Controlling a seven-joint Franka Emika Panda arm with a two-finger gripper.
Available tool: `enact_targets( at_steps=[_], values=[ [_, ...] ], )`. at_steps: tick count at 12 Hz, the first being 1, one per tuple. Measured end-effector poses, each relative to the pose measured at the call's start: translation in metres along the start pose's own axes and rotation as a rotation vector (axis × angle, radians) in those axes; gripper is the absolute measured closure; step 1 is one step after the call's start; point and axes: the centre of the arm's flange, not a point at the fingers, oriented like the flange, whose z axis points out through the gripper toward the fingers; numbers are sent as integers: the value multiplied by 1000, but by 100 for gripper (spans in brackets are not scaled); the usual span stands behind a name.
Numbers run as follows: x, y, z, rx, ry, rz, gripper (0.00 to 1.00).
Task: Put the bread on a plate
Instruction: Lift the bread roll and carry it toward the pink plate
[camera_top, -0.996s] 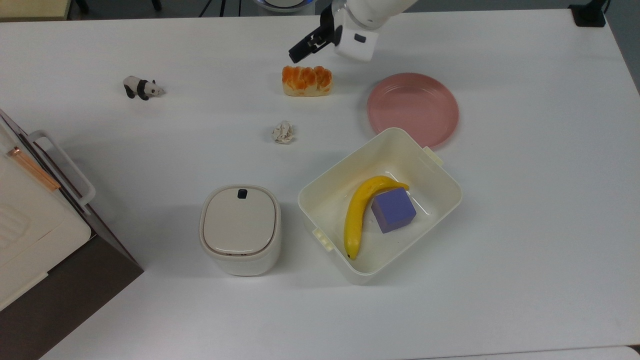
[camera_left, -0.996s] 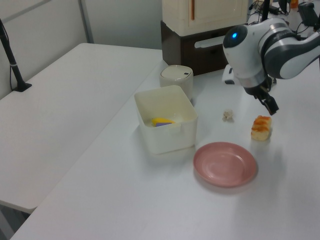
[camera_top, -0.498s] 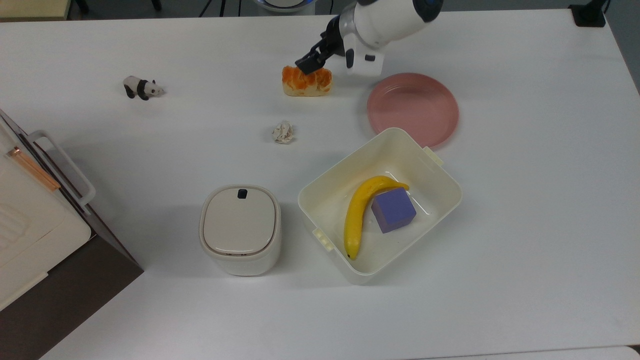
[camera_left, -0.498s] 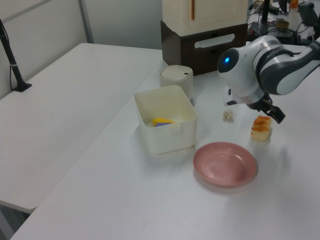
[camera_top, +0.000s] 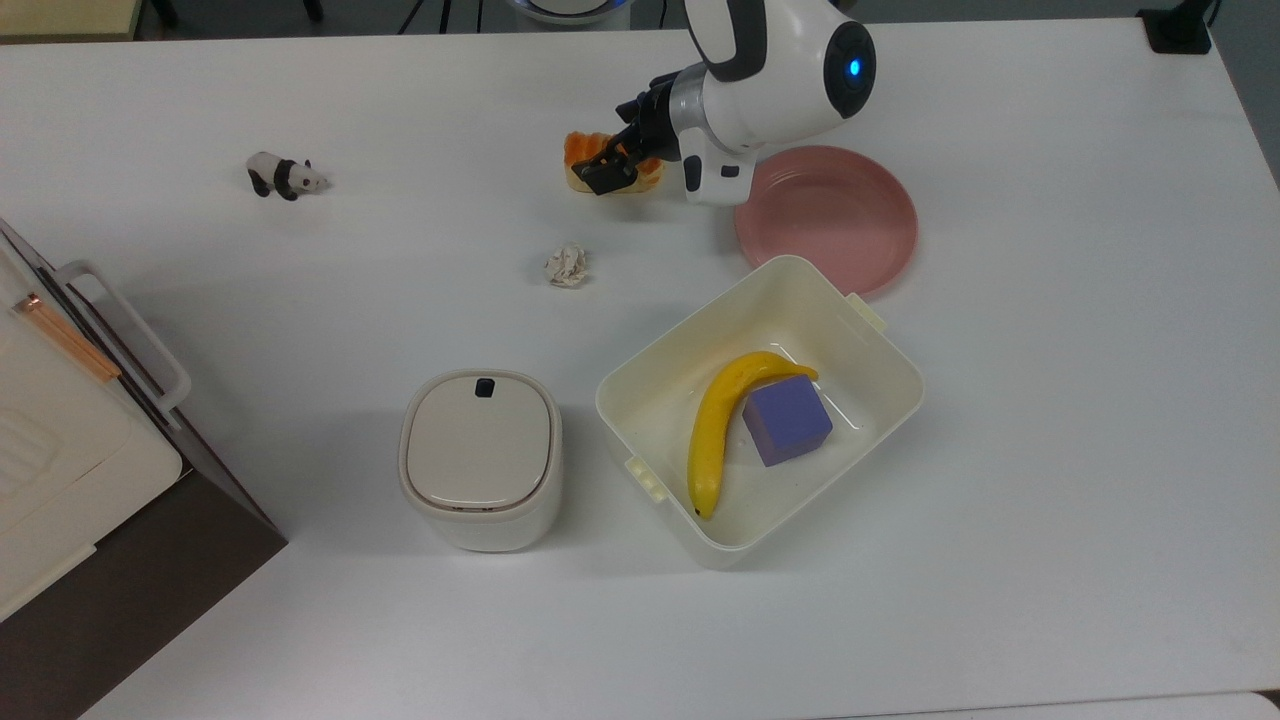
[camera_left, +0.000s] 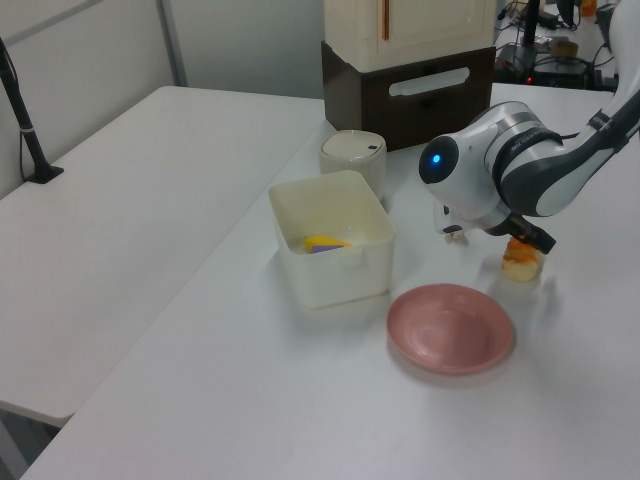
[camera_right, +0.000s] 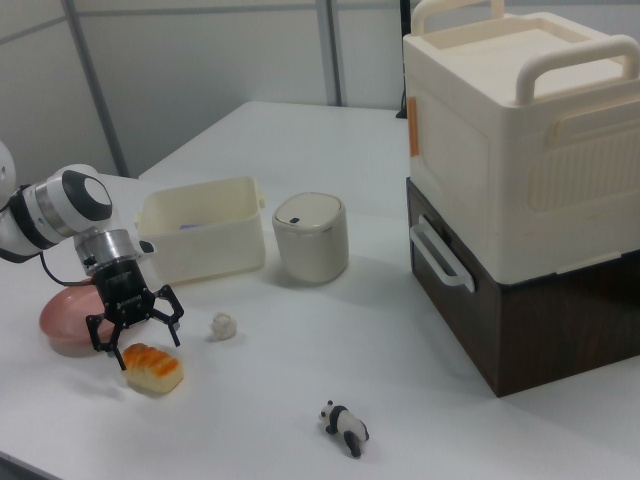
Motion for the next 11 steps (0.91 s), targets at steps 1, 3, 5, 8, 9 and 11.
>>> enact_targets(
  at_steps=[1, 3, 5, 8, 9, 11],
  values=[
    [0, 0, 0, 0, 0, 0, 2],
    [1, 0, 1, 1, -1, -2, 5],
    [4, -1, 4, 6, -6, -8, 9],
    [11, -6, 14, 15, -24, -28, 11],
    [12, -7, 15, 14, -27, -32, 15],
    [12, -6, 15, 9, -28, -32, 27]
  ],
)
